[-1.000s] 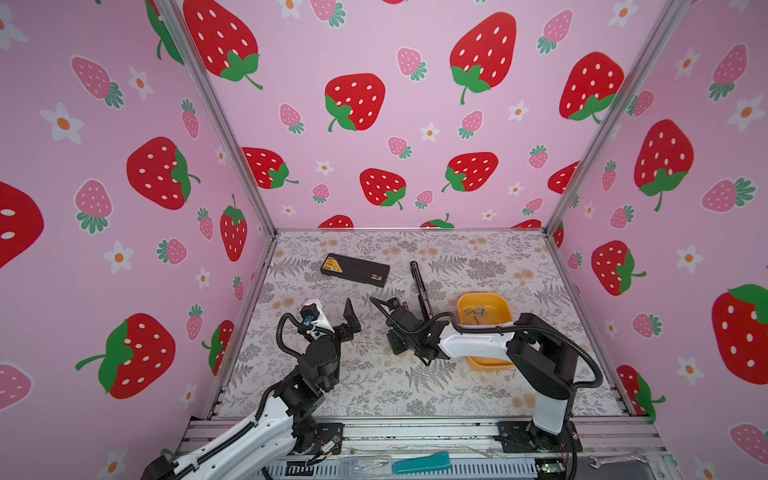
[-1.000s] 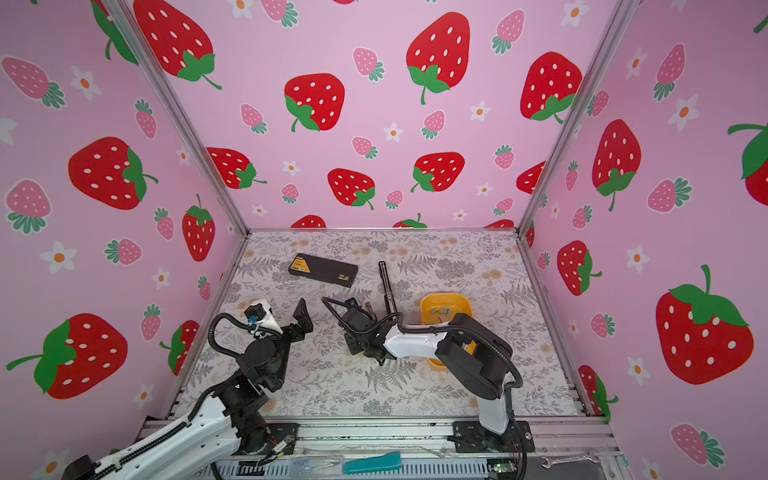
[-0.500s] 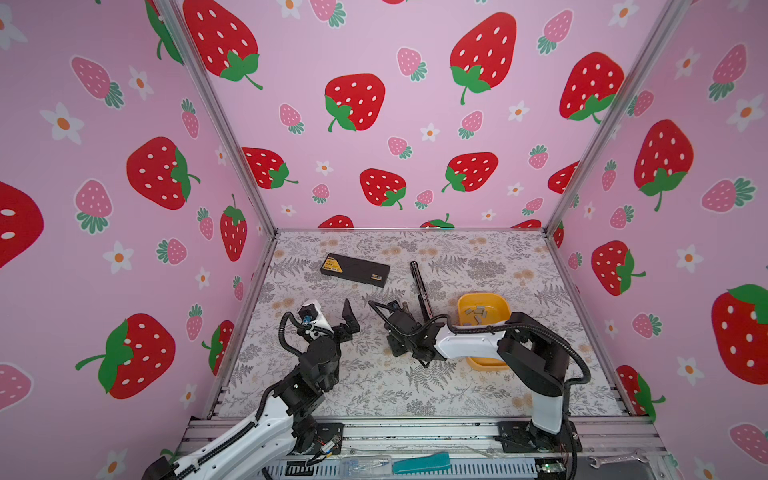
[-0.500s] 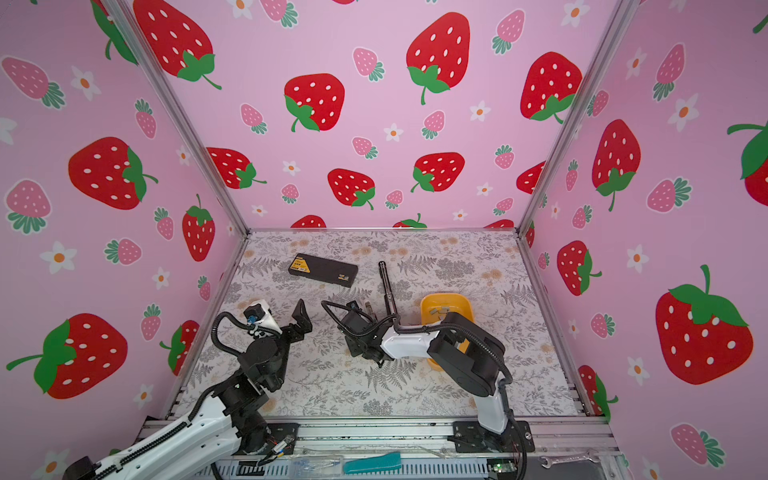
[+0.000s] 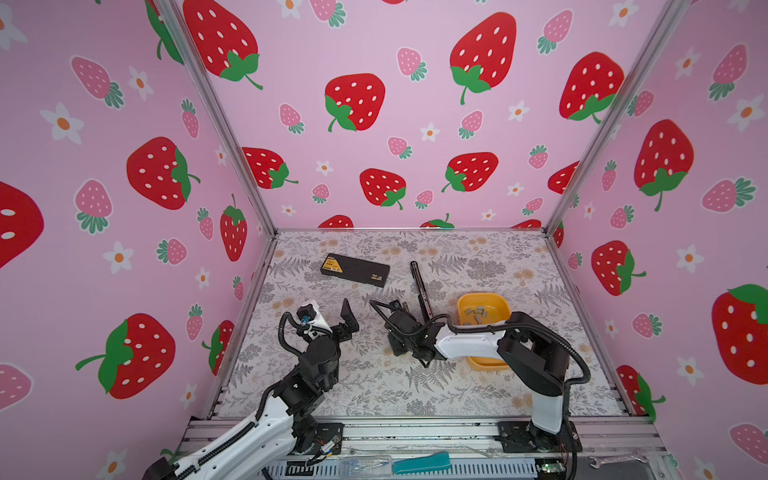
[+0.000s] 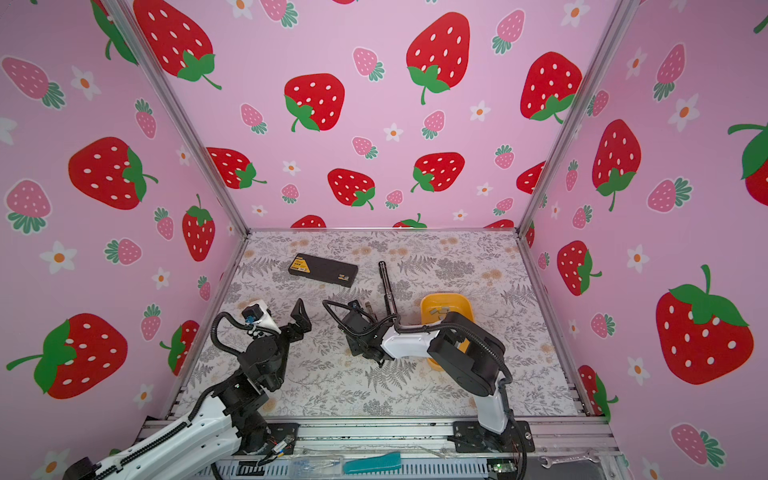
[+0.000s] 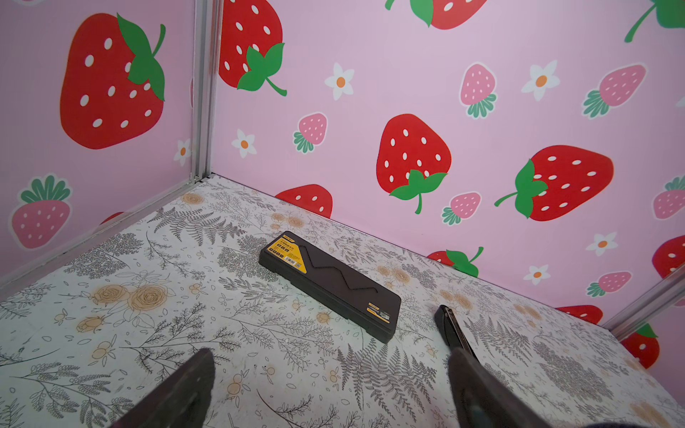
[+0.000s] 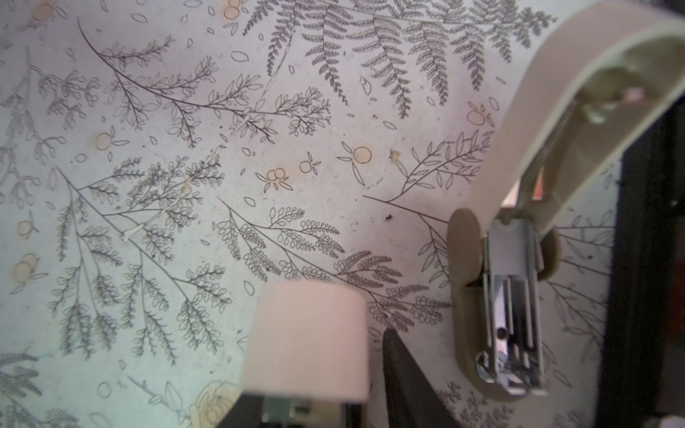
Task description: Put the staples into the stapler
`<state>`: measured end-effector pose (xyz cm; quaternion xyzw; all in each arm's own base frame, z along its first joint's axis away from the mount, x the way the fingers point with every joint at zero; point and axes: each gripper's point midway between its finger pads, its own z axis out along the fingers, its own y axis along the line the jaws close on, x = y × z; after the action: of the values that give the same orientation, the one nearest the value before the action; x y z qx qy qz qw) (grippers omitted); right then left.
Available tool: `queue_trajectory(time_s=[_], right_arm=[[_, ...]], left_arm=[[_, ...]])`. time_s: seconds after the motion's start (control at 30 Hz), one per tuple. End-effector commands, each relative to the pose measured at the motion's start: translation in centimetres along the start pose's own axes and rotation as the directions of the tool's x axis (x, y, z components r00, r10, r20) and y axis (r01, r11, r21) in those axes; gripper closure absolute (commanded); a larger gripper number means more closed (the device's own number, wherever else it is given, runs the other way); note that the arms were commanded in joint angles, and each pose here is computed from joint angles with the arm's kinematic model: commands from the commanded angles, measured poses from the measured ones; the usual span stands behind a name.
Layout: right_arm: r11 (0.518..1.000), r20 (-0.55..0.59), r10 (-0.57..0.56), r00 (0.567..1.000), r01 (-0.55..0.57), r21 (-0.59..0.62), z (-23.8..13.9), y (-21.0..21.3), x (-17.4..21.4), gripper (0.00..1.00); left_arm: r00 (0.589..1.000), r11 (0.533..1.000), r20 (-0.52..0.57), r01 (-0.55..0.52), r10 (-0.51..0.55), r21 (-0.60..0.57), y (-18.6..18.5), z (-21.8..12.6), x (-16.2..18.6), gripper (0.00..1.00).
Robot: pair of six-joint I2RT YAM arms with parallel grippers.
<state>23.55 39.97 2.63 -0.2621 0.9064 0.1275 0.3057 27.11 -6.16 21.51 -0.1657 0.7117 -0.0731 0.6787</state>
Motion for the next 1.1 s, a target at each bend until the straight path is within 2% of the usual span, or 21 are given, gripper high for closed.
queue_trajectory(time_s=[0.0, 0.17, 0.23, 0.3, 0.33, 0.37, 0.4, 0.5, 0.63, 0.73, 0.83, 0.97, 1.0, 1.07], right_arm=[[1.0, 0.029, 0.023, 0.999, -0.023, 0.014, -1.1, -0.5, -0.6, 0.53], [1.0, 0.06, 0.024, 0.998, -0.024, 0.015, -2.1, -0.6, -1.3, 0.53], [0.999, 0.089, 0.017, 0.996, -0.02, 0.035, -2.8, -1.0, -1.9, 0.53], [0.999, 0.127, 0.004, 0.992, -0.01, 0.048, -3.6, -1.4, -2.7, 0.52], [0.999, 0.147, -0.003, 0.989, -0.003, 0.04, -4.2, -1.3, -3.2, 0.51], [0.999, 0.158, -0.014, 0.987, 0.008, 0.038, -4.7, -1.3, -3.5, 0.5], [0.999, 0.168, -0.012, 0.986, 0.005, 0.039, -5.2, -1.5, -3.7, 0.49], [1.0, 0.21, 0.001, 0.978, 0.002, -0.013, -7.0, -1.2, -4.4, 0.44], [0.999, 0.254, 0.019, 0.967, -0.007, -0.05, -9.7, -1.3, -5.4, 0.44], [0.999, 0.244, 0.022, 0.969, -0.013, -0.039, -11.6, -2.0, -5.6, 0.44], [0.999, 0.248, 0.037, 0.968, -0.034, -0.017, -13.4, -3.5, -5.4, 0.47], [0.993, 0.223, 0.115, 0.968, -0.106, -0.051, -15.9, -4.5, -5.2, 0.52], [0.986, 0.231, 0.163, 0.959, -0.149, -0.077, -16.7, -4.7, -5.2, 0.54], [0.955, 0.304, 0.275, 0.912, -0.223, -0.195, -18.1, -4.4, -5.6, 0.59]], left_arm=[[0.999, 0.999, 0.022, 0.048, -0.048, -0.026, 0.1, 0.0, -1.3, 0.01], [0.997, 0.996, 0.011, 0.079, -0.078, -0.047, 0.6, 0.0, -1.3, 0.01], [0.985, 0.976, 0.025, 0.172, -0.17, -0.135, 2.3, -0.1, -1.1, 0.01], [0.908, 0.868, 0.064, 0.416, -0.415, -0.271, 5.2, -0.6, 0.3, 0.01], [0.841, 0.791, 0.064, 0.529, -0.538, -0.306, 5.9, -0.8, 1.2, 0.01], [0.806, 0.766, 0.021, 0.57, -0.591, -0.297, 5.4, -0.6, 1.5, 0.01], [0.803, 0.778, -0.014, 0.573, -0.596, -0.259, 4.4, -0.2, 1.2, 0.01], [0.866, 0.854, -0.028, 0.487, -0.5, -0.183, 3.0, 0.4, -0.2, 0.01], [0.964, 0.964, -0.033, 0.262, -0.263, -0.044, 1.3, 0.7, -1.5, 0.01], [0.994, 0.986, -0.047, 0.105, -0.1, 0.127, -1.1, 0.9, -1.3, 0.01], [0.991, 0.971, -0.128, -0.014, 0.046, 0.24, -2.8, 1.4, -0.4, 0.01], [0.963, 0.946, -0.218, -0.082, 0.156, 0.313, -3.7, 2.6, 2.1, 0.01], [0.955, 0.944, -0.236, -0.098, 0.178, 0.315, -3.7, 3.0, 2.9, 0.01], [0.939, 0.94, -0.257, -0.145, 0.229, 0.308, -3.6, 4.0, 4.1, 0.01]])
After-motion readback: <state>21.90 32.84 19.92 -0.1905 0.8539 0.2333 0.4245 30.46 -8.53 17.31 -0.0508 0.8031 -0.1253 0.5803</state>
